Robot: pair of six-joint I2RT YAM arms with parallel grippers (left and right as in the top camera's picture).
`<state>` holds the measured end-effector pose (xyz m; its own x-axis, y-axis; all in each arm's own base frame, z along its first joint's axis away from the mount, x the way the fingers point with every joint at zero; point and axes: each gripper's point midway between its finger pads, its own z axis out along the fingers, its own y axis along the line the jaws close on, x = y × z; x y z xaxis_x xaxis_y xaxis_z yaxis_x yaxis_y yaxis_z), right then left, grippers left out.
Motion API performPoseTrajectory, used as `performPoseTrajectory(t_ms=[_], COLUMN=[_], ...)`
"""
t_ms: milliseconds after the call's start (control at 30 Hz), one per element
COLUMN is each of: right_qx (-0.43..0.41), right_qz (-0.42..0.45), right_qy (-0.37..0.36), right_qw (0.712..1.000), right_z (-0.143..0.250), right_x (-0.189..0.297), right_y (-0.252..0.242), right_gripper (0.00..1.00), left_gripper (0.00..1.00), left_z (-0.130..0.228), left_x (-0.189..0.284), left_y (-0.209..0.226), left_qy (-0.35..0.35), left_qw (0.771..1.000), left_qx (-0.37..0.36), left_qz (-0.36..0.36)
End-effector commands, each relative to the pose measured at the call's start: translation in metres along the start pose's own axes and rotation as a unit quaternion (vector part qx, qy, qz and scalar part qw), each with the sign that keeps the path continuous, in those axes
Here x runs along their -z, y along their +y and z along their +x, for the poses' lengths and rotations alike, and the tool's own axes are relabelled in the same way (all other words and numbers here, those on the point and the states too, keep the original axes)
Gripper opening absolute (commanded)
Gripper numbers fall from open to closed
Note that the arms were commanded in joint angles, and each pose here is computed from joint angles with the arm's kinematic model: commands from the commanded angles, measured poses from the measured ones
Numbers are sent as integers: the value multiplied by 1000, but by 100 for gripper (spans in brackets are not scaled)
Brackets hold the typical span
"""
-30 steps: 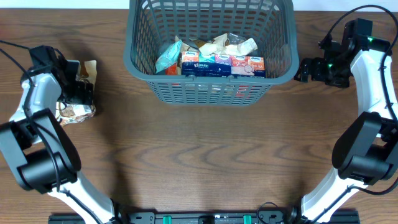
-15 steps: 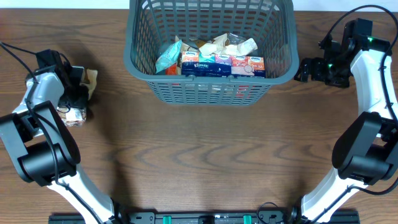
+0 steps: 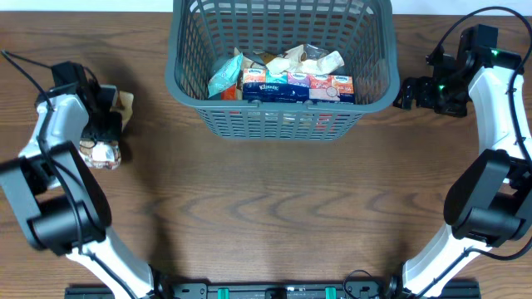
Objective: Pack container
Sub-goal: 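Grasp the PanTree bag with the left gripper and lift it, then carry the PanTree bag into the basket and open the left gripper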
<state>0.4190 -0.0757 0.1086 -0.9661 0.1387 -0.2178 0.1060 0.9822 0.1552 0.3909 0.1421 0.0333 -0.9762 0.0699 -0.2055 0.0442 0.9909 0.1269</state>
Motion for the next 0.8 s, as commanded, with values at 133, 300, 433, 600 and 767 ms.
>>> performPoseTrajectory(t_ms=[133, 300, 433, 600, 767], right_qx=[1, 5, 6, 6, 8], right_qz=[0, -1, -1, -1, -1], right_qy=[6, 6, 6, 7, 10], right_qw=[1000, 1000, 1000, 1000, 1000], right_z=[3, 2, 3, 3, 4], right_x=[-4, -4, -4, -4, -4], right_y=[7, 7, 7, 7, 7], right_gripper=[99, 99, 99, 99, 99], left_gripper=[6, 6, 6, 6, 6], left_z=[-47, -57, -64, -74, -94], left_x=[129, 209, 259, 298, 341], left_y=[-3, -16, -48, -107, -159], left_qy=[-166, -265, -331, -379, -449], left_qw=[985, 961, 935, 889, 825], left_qx=[-12, -28, -92, -238, -327], left_qz=[-53, -78, -87, -94, -103])
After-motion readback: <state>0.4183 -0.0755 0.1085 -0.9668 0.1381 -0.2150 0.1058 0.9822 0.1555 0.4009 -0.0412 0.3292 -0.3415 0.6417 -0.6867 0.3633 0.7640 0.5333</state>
